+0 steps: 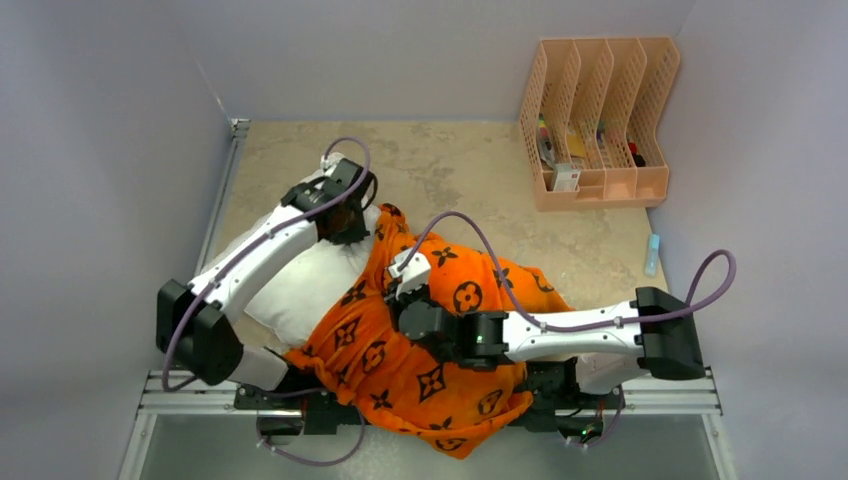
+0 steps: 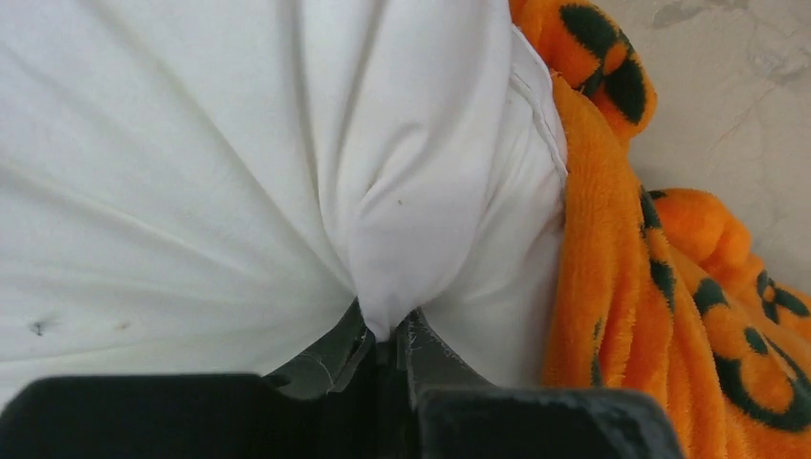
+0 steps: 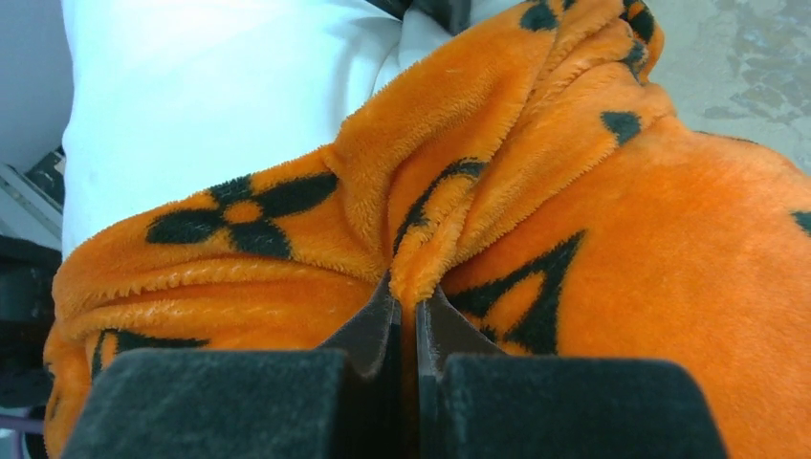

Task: Remove the pillowcase from the pillow
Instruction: Remove the pillow from the pillowcase.

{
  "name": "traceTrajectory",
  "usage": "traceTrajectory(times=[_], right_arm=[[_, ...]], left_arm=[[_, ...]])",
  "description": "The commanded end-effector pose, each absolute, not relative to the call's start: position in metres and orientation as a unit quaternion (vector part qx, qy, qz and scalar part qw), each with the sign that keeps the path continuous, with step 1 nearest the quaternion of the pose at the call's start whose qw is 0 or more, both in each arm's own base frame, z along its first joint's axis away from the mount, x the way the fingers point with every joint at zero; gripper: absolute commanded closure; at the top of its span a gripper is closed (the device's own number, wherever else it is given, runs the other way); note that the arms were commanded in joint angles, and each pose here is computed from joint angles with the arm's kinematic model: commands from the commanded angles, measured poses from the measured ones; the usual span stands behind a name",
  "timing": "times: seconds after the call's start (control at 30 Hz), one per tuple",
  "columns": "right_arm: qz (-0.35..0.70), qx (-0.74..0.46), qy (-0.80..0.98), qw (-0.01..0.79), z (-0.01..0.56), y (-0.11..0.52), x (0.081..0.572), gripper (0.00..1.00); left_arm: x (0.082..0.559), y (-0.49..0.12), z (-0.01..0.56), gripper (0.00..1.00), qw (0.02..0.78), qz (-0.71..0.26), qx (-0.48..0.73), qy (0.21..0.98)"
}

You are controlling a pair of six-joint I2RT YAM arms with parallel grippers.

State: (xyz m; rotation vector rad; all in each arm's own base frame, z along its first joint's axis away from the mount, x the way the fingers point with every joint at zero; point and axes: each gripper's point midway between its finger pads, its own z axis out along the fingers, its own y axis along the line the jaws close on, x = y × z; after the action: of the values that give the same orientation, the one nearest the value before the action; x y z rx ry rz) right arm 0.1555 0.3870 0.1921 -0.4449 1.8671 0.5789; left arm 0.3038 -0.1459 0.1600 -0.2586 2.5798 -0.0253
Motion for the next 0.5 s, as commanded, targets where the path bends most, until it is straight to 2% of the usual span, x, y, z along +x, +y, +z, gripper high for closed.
traceTrajectory(times=[0.0, 0.07, 0.13, 0.17, 0.3, 0.47], right_arm=[[0.200, -0.313, 0.807, 0.459, 0.142, 0.378, 0.088, 0.97], [0.199, -0.296, 0.816, 0.455, 0.158, 0.369, 0.089, 0.83], [0.195, -0.265, 0.817, 0.474, 0.187, 0.357, 0.098, 0.50], [0.200, -0.253, 0.813, 0.486, 0.203, 0.352, 0.103, 0.43], [0.197, -0.180, 0.830, 0.489, 0.241, 0.315, 0.135, 0.33], [0.173, -0.107, 0.874, 0.441, 0.237, 0.264, 0.168, 0.25]], left_arm=[[0.260, -0.110, 0.134, 1.00, 0.251, 0.031, -0.140, 0.957], [0.250, -0.101, 0.136, 1.00, 0.271, 0.025, -0.168, 0.947], [0.242, -0.093, 0.139, 1.00, 0.291, 0.019, -0.192, 0.937], [0.239, -0.090, 0.140, 1.00, 0.300, 0.013, -0.200, 0.933], [0.225, -0.079, 0.137, 1.00, 0.313, 0.007, -0.235, 0.920], [0.212, -0.073, 0.137, 1.00, 0.320, -0.009, -0.253, 0.913]])
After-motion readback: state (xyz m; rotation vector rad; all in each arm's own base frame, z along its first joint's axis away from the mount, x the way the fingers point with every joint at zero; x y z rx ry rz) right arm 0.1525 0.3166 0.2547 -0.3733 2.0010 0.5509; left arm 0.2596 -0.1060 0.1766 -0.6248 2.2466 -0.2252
